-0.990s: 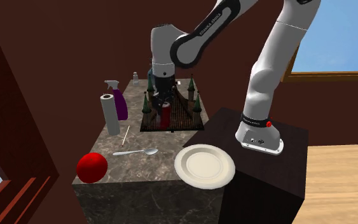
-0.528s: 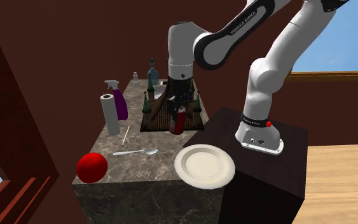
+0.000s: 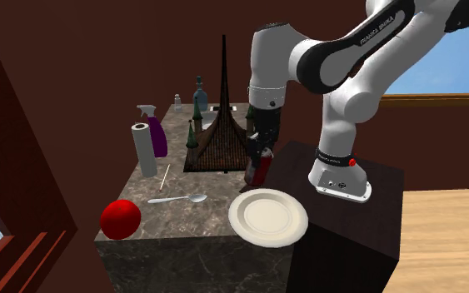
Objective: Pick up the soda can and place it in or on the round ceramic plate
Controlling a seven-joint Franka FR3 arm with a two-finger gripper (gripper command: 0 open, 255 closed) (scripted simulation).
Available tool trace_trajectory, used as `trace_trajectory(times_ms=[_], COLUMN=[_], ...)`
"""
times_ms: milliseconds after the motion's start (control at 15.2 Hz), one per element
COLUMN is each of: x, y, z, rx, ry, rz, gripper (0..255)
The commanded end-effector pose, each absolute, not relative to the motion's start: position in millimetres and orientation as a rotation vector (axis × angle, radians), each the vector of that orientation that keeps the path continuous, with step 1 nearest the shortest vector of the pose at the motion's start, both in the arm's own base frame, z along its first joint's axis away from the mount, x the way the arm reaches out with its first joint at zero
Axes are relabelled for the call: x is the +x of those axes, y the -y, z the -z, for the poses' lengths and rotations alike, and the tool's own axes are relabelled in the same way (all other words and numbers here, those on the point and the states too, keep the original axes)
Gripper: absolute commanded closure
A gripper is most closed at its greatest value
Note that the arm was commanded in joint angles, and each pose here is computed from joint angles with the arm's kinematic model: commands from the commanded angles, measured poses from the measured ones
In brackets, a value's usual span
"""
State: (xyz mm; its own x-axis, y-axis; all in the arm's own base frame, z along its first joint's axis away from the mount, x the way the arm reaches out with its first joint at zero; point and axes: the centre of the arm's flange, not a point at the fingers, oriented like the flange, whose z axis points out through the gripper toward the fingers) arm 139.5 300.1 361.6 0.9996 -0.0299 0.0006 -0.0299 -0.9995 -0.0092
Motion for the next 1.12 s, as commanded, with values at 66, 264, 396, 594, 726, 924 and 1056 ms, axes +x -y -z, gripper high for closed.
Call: trace_trajectory(times_ms=[66, 264, 396, 594, 726, 924, 1056], x=[98, 98, 98, 98, 98, 98, 98], y=[-304, -304, -304, -304, -304, -304, -304], z=[-365, -350, -339, -323, -313, -297, -286], rx=[-3.132, -3.132, -3.132, -3.132, -3.132, -3.132, -3.132], ry=[-0.049, -0.049, -0.049, -0.049, -0.049, -0.049, -0.049], rz=[0.000, 0.000, 0.000, 0.000, 0.000, 0.000, 0.000], gripper=[255, 255, 255, 255, 255, 255, 255])
